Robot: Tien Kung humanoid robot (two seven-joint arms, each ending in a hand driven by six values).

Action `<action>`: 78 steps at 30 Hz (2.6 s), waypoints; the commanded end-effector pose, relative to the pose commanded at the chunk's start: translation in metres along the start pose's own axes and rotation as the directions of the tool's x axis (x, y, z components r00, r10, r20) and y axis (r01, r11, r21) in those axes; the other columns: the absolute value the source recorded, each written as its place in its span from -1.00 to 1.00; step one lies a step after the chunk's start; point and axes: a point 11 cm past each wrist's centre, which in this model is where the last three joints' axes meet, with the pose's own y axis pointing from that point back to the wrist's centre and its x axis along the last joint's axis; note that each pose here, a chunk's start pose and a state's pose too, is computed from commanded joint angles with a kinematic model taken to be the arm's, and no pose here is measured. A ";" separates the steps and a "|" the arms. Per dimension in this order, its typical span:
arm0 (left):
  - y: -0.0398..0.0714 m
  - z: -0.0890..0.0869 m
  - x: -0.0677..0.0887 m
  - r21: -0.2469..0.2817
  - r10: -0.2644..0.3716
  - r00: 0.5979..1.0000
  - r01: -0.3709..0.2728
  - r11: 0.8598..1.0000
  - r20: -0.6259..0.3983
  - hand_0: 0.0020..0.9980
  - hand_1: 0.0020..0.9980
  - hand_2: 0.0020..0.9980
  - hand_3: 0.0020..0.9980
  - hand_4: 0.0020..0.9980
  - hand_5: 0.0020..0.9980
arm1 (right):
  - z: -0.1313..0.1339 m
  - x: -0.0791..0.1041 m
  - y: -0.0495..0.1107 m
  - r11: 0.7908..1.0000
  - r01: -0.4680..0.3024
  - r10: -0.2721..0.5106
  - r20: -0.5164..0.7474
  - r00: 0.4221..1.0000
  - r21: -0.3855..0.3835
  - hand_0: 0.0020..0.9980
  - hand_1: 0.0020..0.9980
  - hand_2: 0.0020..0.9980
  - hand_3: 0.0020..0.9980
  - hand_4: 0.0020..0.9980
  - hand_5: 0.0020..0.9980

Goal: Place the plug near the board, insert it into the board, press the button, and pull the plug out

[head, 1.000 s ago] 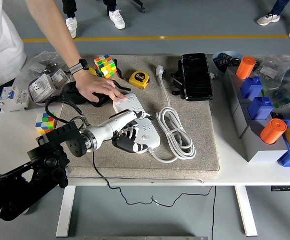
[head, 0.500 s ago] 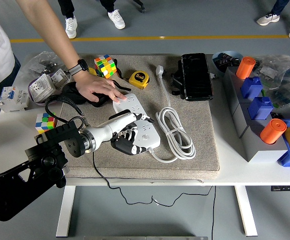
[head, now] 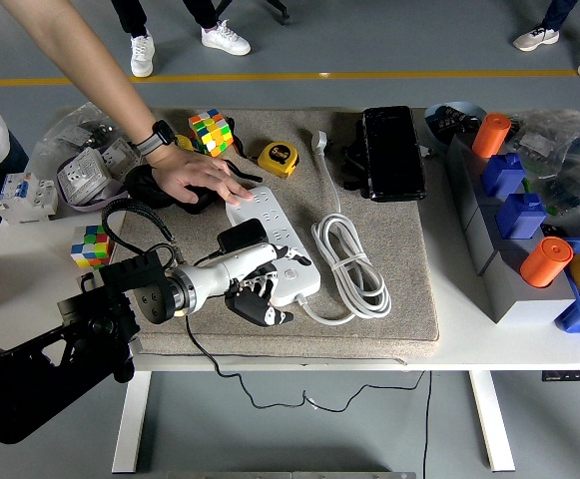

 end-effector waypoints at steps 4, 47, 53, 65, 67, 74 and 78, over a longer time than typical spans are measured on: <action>-0.005 -0.005 -0.003 0.016 -0.008 1.000 0.008 1.000 0.004 -0.89 -0.79 -0.66 0.71 0.60 -1.00 | -0.004 -0.002 0.000 1.000 0.004 -0.004 0.001 1.000 0.010 0.17 0.27 0.08 -0.04 0.47 -0.11; -0.029 -0.040 -0.007 0.148 -0.024 0.999 0.019 0.989 0.031 -0.89 -0.79 -0.66 0.68 0.60 -1.00 | -0.006 -0.004 -0.001 1.000 0.004 -0.004 0.002 1.000 0.016 0.17 0.27 0.09 -0.04 0.48 -0.11; -0.028 -0.036 -0.005 0.124 -0.012 1.000 0.009 0.992 0.020 -0.89 -0.79 -0.66 0.68 0.60 -1.00 | -0.006 -0.004 -0.001 1.000 0.006 -0.006 0.002 1.000 0.017 0.17 0.27 0.08 -0.04 0.48 -0.11; -0.024 -0.027 0.011 -0.081 0.125 0.974 -0.142 0.986 -0.189 -0.86 -0.78 -0.63 0.57 0.17 -1.00 | -0.006 -0.005 -0.001 1.000 0.007 -0.007 0.002 1.000 0.016 0.17 0.27 0.08 -0.04 0.48 -0.11; -0.022 -0.027 0.015 -0.118 0.165 0.952 -0.200 0.973 -0.259 -0.68 -0.63 -0.38 0.29 0.55 -0.76 | -0.006 -0.005 -0.001 1.000 0.007 -0.007 0.002 1.000 0.015 0.17 0.27 0.09 -0.04 0.48 -0.11; -0.017 -0.034 0.024 -0.160 0.244 0.850 -0.353 0.922 -0.468 -0.44 -0.15 -0.01 0.22 0.66 -0.55 | -0.004 -0.004 -0.001 1.000 0.005 -0.005 0.002 1.000 0.011 0.17 0.27 0.09 -0.04 0.48 -0.11; -0.015 -0.038 0.024 -0.162 0.254 0.793 -0.401 0.902 -0.554 -0.17 0.12 0.11 0.20 0.69 -0.44 | -0.004 -0.005 -0.001 1.000 0.007 -0.008 0.001 1.000 0.012 0.17 0.27 0.09 -0.04 0.48 -0.11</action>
